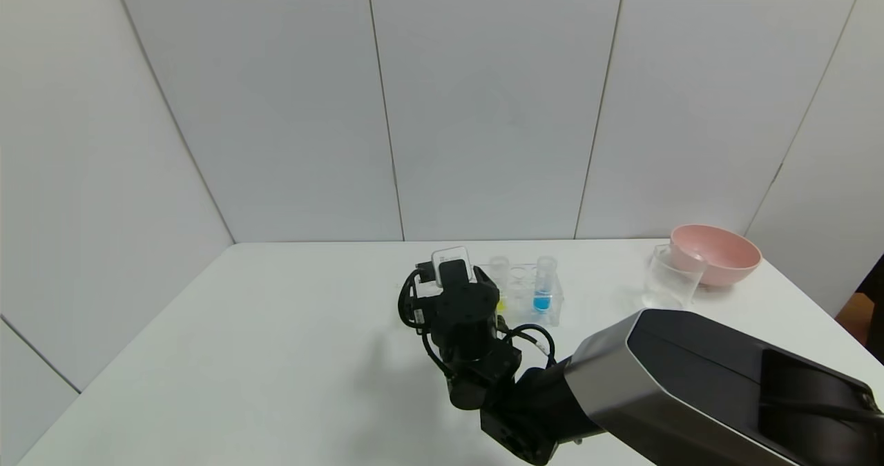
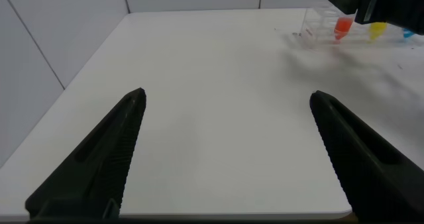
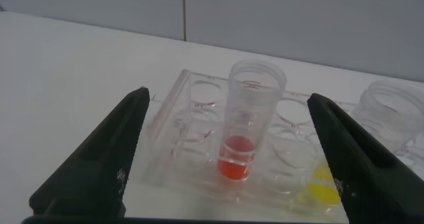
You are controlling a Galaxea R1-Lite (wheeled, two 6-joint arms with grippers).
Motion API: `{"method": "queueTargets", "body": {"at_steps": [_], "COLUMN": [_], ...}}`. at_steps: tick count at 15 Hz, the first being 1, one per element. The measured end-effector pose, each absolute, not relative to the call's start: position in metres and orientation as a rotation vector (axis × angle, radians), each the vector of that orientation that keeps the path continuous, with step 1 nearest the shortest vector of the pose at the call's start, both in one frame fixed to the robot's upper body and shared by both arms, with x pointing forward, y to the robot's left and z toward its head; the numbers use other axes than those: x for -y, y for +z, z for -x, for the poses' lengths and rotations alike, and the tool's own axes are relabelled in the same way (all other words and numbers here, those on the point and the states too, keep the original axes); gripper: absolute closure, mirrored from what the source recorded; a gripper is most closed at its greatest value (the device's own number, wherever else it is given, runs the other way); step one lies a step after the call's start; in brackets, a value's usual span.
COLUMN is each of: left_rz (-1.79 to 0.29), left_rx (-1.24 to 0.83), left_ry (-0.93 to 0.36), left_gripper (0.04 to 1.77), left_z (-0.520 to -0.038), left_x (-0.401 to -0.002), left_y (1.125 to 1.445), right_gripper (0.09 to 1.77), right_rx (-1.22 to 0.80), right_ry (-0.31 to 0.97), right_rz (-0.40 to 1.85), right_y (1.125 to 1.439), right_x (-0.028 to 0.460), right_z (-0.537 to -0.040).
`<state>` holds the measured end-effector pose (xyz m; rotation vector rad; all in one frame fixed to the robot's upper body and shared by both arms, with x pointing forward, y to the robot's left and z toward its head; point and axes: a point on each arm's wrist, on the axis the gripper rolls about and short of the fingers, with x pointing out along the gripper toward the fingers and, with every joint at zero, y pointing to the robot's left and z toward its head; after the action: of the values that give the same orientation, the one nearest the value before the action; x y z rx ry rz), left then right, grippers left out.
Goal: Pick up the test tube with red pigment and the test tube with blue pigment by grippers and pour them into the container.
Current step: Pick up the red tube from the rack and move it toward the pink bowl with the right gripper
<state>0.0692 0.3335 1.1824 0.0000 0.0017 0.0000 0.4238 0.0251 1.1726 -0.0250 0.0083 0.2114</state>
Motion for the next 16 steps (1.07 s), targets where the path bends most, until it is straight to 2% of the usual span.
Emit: {"method": "queueTargets", "body": {"at_steps": [10,14,16], "left_rz": [0.0,0.0,0.0], "left_rx": [-0.002,-0.002,-0.002], "left_ry": [0.0,0.0,0.0], "left_gripper": [0.05,0.05,0.05], "left_z": [-0.069,-0.069,-0.069], "left_x": [-0.334,-0.334,-0.334], "left_y": [1.182,1.182,1.182], "right_gripper": [0.15,0.78,1.0], "right_rx": [0.019,0.014,0.013], "right_ry": [0.193,0.192,0.193], "right_rz": [0.022,0.024,0.025], "right_y": [1.171,1.166,1.163], "right_x": [-0.021,-0.022,-0.023], "right_z": [-0.455,-0.455,-0.455]}}
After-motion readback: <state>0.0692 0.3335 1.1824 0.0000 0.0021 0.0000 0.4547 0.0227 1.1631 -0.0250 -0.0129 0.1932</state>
